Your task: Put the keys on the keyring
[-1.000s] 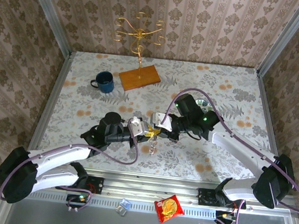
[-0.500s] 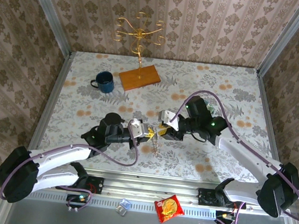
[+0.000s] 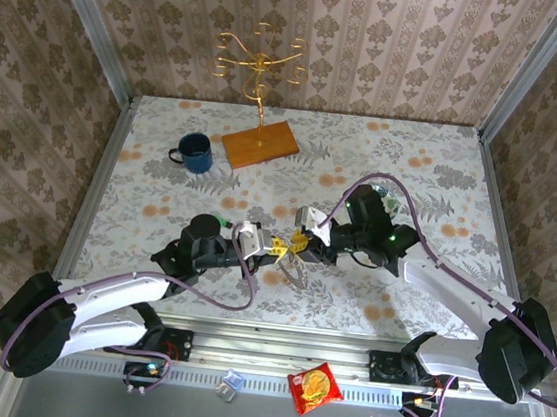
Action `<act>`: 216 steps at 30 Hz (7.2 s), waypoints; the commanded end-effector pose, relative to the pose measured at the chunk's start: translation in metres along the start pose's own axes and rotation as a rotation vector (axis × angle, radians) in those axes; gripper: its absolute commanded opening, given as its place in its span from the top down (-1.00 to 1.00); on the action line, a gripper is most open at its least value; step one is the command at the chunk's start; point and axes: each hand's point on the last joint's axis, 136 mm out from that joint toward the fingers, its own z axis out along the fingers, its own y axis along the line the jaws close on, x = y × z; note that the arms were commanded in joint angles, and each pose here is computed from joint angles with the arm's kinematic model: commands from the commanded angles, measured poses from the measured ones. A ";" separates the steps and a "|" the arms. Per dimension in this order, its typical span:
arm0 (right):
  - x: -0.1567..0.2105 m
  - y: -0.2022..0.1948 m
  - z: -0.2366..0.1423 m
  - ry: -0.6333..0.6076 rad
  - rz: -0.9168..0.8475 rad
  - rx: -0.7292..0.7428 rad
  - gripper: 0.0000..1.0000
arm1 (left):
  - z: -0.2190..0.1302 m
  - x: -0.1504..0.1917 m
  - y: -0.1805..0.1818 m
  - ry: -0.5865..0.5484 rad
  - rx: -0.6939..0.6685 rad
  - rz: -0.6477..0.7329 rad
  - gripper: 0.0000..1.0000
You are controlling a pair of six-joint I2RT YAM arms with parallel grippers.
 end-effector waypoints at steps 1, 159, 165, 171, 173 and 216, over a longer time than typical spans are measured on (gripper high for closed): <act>-0.005 0.004 0.003 -0.036 0.003 -0.036 0.67 | -0.001 -0.017 -0.005 -0.076 0.035 0.007 1.00; 0.007 -0.004 -0.003 0.156 -0.065 0.016 1.00 | -0.007 -0.007 0.010 0.018 -0.073 0.060 0.12; 0.008 -0.002 -0.005 0.247 -0.128 0.015 1.00 | -0.003 -0.007 0.009 0.054 -0.043 0.082 0.19; 0.003 0.002 -0.004 0.310 -0.189 0.002 1.00 | 0.003 -0.011 0.009 0.056 -0.019 0.091 0.30; 0.000 0.003 -0.002 0.318 -0.208 0.001 1.00 | 0.004 -0.011 0.009 0.059 -0.011 0.090 0.32; -0.019 0.003 -0.006 -0.051 -0.022 -0.002 1.00 | -0.006 -0.023 0.008 -0.119 -0.027 0.000 0.91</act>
